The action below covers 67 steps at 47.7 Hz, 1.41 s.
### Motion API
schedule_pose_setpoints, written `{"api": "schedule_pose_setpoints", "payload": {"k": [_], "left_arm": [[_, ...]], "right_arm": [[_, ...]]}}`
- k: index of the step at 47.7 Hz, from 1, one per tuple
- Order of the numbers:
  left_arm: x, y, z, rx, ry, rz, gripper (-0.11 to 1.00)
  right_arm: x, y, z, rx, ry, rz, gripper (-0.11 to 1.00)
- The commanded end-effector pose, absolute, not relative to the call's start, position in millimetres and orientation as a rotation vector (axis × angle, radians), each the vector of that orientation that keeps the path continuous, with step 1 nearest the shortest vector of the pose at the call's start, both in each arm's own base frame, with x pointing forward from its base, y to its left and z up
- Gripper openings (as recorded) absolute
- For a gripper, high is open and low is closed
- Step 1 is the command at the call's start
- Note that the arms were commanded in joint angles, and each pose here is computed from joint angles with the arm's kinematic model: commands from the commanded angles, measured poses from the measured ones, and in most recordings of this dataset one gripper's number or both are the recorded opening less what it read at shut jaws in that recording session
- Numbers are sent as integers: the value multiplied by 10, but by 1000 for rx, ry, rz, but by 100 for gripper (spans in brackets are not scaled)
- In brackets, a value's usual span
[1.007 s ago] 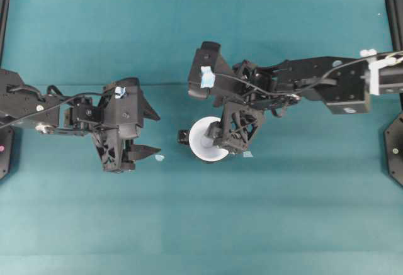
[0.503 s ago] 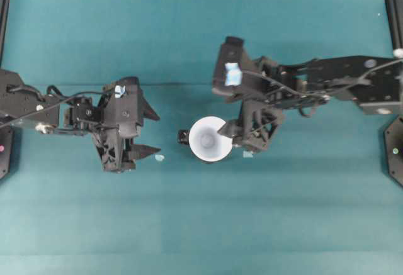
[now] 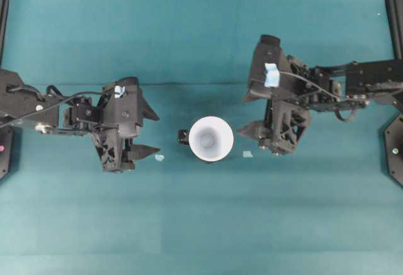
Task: Put a paper cup into the cup holder on your left arm.
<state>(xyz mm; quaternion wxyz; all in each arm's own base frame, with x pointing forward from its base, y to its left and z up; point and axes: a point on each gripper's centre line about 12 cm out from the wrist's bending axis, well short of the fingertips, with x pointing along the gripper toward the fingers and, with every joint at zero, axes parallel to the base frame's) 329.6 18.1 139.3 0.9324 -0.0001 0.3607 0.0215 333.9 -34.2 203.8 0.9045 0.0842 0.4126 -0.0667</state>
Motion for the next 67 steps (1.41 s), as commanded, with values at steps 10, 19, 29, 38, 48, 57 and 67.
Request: {"api": "schedule_pose_setpoints", "payload": {"k": [10,19,29,38,48,57,67], "left_arm": [[3318,187,1438,1,723,45,91],[3320,182,1440,0,721,44,91],[3320,167,1440,3,721,39,91],[3320,167,1440,3,721,39,91],[3319,167,1438,3,723,39,91],[3319,167,1438,3,723,39,91],[3312,162,1425,4,726,38,91]], "right_arm": [[3346,-269,2168,70,789,-78,91],[3347,-263,2168,58,790,-71,91],[3332,-252,2169,55,787,-69,91],[3300,-224,2164,52,785,-61,91],[3257,-216,2153,54,790,-61,90],[3237,-209,2154,53,787,-59,90],[3223,-203,2135,55,799,-58,91]]}}
